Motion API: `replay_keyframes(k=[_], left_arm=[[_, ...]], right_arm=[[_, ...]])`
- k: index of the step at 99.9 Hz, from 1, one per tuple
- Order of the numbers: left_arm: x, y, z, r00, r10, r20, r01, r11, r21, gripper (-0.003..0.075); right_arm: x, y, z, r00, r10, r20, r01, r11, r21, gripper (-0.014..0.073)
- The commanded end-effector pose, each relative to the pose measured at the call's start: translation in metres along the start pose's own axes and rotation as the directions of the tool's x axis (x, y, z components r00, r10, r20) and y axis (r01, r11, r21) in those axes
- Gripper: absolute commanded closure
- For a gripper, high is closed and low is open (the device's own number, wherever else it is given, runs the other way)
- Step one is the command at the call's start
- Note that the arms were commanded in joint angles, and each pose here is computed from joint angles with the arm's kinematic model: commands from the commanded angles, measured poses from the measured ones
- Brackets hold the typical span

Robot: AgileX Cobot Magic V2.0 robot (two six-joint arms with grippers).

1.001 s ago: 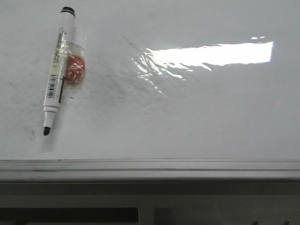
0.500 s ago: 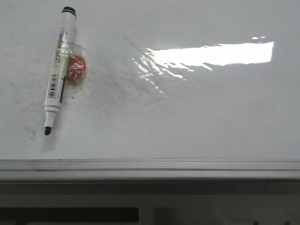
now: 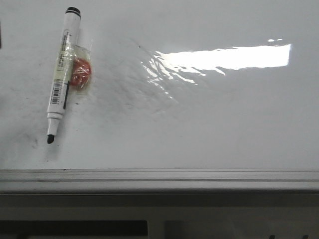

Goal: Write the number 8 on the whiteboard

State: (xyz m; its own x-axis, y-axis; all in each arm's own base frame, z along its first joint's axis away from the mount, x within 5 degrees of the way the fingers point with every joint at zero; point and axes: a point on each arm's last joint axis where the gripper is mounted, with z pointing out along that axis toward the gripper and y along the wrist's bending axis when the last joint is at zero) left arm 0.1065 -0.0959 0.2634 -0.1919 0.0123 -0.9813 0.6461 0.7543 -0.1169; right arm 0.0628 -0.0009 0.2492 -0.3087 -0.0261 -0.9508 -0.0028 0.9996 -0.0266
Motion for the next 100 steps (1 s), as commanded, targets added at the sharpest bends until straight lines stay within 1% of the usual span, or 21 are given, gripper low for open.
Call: replay_keyframes(k=[1, 20, 29, 42, 55, 80, 85, 90, 97, 100], left_arm=[[-0.011, -0.005, 0.012, 0.996, -0.036, 0.083, 0.034, 0.999, 0.023, 0.0387], [-0.003, -0.004, 0.033, 0.998, -0.029, 0.064, 0.029, 1.000, 0.007, 0.0387], [0.000, -0.003, 0.040, 0.997, -0.046, 0.055, 0.046, 0.999, 0.002, 0.0387], [0.005, -0.003, 0.047, 0.998, -0.050, 0.042, 0.050, 0.999, -0.004, 0.0387], [0.011, -0.004, 0.053, 1.000, -0.006, 0.011, 0.006, 1.000, 0.010, 0.0387], [0.020, -0.003, 0.062, 0.999, -0.012, -0.036, 0.012, 1.000, -0.002, 0.0394], [0.022, -0.003, 0.063, 0.999, -0.016, -0.044, 0.016, 1.000, -0.006, 0.0423], [0.023, -0.002, 0.064, 0.999, -0.016, -0.050, 0.015, 1.000, -0.008, 0.0476], [0.024, -0.002, 0.064, 0.998, -0.018, -0.058, 0.017, 1.000, -0.010, 0.0587], [0.024, -0.002, 0.064, 0.998, -0.018, -0.058, 0.017, 1.000, -0.010, 0.0653]], right_arm=[[-0.016, -0.001, -0.003, 0.997, -0.001, 0.082, 0.001, 1.000, 0.006, 0.0658], [-0.016, -0.001, -0.002, 0.997, -0.001, 0.078, 0.001, 1.000, 0.006, 0.0658], [-0.016, -0.001, -0.002, 0.997, -0.001, 0.076, 0.001, 1.000, 0.006, 0.0658], [-0.016, -0.001, -0.002, 0.997, -0.001, 0.076, 0.001, 1.000, 0.006, 0.0658], [-0.016, -0.001, -0.002, 0.997, -0.001, 0.076, 0.001, 1.000, 0.006, 0.0658], [-0.015, -0.001, -0.002, 0.997, -0.001, 0.074, 0.001, 1.000, 0.006, 0.0658], [-0.015, -0.001, -0.002, 0.998, 0.001, 0.070, -0.001, 1.000, 0.005, 0.0658], [-0.014, 0.000, -0.002, 0.998, 0.008, 0.057, -0.008, 1.000, 0.000, 0.0658], [-0.012, 0.001, -0.002, 0.999, 0.002, 0.042, -0.001, 1.000, -0.020, 0.0658], [-0.012, 0.002, -0.002, 0.999, -0.003, 0.036, 0.004, 0.999, -0.036, 0.0658]])
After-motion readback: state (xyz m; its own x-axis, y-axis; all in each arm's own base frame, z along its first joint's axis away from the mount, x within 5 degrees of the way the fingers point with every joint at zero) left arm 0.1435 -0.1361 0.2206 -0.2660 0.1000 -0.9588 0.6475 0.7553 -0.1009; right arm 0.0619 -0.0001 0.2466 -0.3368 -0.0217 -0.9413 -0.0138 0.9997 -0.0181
